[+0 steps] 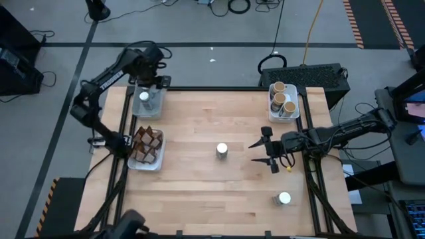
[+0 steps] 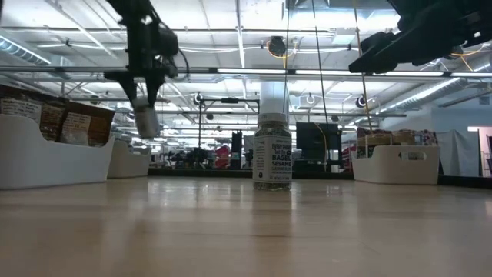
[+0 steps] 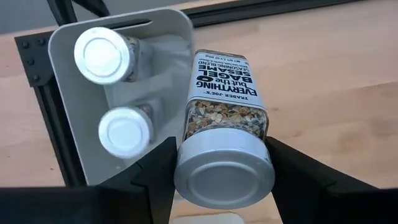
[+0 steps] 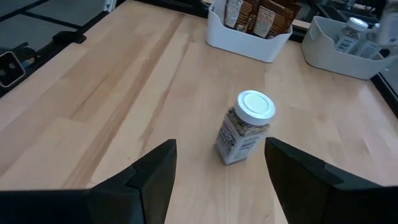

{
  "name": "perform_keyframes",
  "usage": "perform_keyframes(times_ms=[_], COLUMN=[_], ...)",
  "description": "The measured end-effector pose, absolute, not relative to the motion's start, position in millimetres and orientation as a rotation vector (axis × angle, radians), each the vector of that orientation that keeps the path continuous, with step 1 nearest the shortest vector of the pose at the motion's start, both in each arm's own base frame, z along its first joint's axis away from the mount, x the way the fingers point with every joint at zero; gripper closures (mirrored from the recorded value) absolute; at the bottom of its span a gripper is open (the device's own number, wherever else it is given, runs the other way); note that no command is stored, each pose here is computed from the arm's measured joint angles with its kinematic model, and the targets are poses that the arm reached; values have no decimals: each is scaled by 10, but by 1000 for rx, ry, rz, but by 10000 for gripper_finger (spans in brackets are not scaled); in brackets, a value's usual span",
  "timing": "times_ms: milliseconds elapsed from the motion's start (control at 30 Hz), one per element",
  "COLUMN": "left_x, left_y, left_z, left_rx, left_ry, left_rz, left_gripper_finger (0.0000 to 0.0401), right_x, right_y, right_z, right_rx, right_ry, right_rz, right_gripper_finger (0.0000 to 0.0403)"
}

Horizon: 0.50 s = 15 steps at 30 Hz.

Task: Sort spices by type
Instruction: Put the white seasoning bottle into the gray bin

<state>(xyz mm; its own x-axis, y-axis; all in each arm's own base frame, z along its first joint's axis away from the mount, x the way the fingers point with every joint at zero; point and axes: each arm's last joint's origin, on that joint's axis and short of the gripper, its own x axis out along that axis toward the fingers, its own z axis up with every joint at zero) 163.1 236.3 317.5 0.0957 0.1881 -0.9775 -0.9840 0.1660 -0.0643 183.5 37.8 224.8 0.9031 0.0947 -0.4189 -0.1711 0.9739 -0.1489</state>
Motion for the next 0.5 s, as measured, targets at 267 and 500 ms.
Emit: perform_keyframes(times_ms=[267,500], left_x=[1622,1533], left_y=[2651,2703], left_z=[2854,2842], left_rx=[-983,-996], left_ry=[1205,1215], left_rz=[1184,1194], left_gripper_finger=[191,191], right_x=[1843,1843], right_y=[326,322], right_z=[2243,2240], right_rx=[-178,-172], right_ry=[430,434], right_rz=[114,113], right_gripper_finger=[177,177])
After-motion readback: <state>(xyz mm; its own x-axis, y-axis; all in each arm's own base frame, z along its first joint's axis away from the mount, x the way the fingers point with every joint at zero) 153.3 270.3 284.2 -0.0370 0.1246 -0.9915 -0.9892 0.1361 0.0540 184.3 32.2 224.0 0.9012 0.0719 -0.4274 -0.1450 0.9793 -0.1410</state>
